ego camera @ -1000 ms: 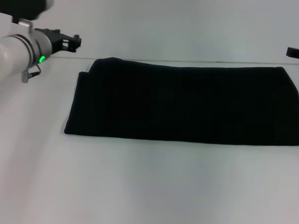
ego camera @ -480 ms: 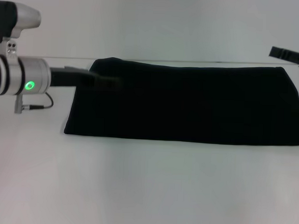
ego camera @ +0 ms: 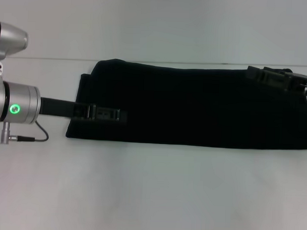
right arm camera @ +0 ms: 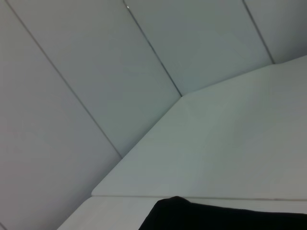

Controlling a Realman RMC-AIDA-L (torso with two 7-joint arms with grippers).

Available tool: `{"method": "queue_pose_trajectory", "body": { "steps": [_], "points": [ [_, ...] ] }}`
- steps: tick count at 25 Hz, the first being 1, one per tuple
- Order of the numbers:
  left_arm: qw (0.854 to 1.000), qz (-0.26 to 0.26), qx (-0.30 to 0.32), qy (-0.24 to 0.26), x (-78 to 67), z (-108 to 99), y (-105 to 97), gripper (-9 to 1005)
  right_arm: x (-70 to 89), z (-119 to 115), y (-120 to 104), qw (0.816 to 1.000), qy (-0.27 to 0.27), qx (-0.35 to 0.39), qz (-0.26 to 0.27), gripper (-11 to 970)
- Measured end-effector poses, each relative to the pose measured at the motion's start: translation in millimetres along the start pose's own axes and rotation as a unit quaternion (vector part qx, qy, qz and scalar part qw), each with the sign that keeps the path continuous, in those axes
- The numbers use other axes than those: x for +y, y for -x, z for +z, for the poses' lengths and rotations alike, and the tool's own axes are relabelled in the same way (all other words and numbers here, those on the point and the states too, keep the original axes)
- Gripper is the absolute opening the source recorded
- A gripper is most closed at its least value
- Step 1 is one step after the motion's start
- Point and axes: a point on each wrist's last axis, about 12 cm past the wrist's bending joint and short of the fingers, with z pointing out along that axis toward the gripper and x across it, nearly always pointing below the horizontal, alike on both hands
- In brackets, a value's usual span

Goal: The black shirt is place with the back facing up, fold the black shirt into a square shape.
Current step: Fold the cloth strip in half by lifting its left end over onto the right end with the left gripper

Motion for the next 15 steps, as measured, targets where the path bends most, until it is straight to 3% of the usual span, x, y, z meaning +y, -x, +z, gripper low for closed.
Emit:
{"method": "queue_pose_trajectory", "body": {
  "steps": [3, 8, 15],
  "points": [
    [0.998, -0.066, 0.006, 0.014, 4.8, 0.3, -6.8, 894, 2.2, 3.1, -0.9, 1.000, 0.005, 0.010, -0.008, 930],
    [0.984, -0.173, -0.024, 0.024, 16.3, -10.7, -12.6, 895, 1.6, 2.7, 5.8, 1.000, -0.001, 0.011, -0.022, 927],
    [0.951, -0.301, -0.070, 0.007, 29.9, -22.6, -19.3, 891, 1.2, 1.6, 16.5, 0.999, -0.005, 0.006, -0.031, 924]
  ]
}}
